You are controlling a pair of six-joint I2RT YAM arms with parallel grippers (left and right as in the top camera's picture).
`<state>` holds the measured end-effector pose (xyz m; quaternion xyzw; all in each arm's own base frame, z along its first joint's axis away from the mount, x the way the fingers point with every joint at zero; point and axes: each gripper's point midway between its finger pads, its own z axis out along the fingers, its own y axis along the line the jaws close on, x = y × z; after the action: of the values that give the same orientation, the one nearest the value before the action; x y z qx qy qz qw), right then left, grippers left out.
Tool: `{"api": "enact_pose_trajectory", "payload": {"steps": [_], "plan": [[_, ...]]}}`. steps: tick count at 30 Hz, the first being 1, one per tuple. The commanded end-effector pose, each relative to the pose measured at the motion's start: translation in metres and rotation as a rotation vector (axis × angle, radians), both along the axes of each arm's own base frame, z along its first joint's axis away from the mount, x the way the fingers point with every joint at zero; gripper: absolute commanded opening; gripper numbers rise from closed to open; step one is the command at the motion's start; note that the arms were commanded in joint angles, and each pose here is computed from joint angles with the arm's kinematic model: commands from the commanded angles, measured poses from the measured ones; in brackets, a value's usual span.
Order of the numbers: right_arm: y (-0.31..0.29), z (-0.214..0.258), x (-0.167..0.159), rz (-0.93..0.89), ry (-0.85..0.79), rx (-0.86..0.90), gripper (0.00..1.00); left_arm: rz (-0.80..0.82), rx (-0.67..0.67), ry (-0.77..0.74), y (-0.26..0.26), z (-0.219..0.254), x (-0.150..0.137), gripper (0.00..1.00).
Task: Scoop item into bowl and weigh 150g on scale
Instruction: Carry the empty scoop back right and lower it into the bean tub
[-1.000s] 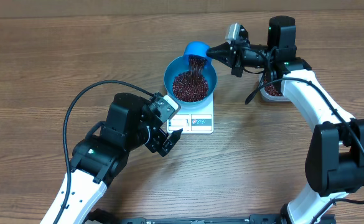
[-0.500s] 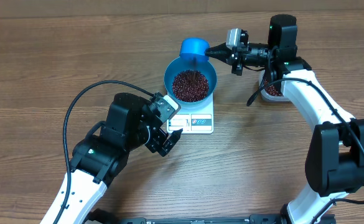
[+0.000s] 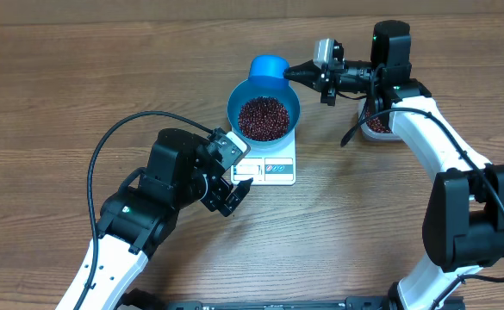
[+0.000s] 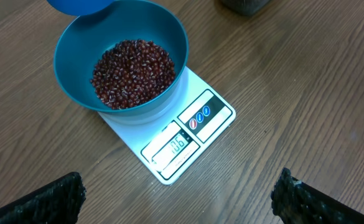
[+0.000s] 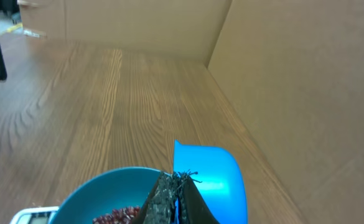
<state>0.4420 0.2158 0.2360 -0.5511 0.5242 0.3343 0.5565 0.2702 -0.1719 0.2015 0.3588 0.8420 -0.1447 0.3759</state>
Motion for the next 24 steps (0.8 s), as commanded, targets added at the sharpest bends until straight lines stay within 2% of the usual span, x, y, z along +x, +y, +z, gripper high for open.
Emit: {"api": "enact_pose_trajectory", "payload": {"steps": [1,10,19,24], "plan": [[-0.001,0.007,0.001,-0.017,0.139,0.051,0.04,-0.012,-0.008,-0.005,0.0,0.001,-0.003,1.0],[-0.006,0.05,0.014,-0.08,0.454,0.243,0.04,-0.012,-0.008,-0.005,0.0,0.001,-0.003,1.0],[-0.034,0.102,0.023,-0.107,0.575,0.429,0.04,-0.012,-0.008,-0.005,0.0,0.001,-0.003,0.99],[-0.054,0.113,0.037,-0.182,0.678,0.536,0.04,-0.012,-0.008,-0.005,0.0,0.001,-0.003,0.99]]}}
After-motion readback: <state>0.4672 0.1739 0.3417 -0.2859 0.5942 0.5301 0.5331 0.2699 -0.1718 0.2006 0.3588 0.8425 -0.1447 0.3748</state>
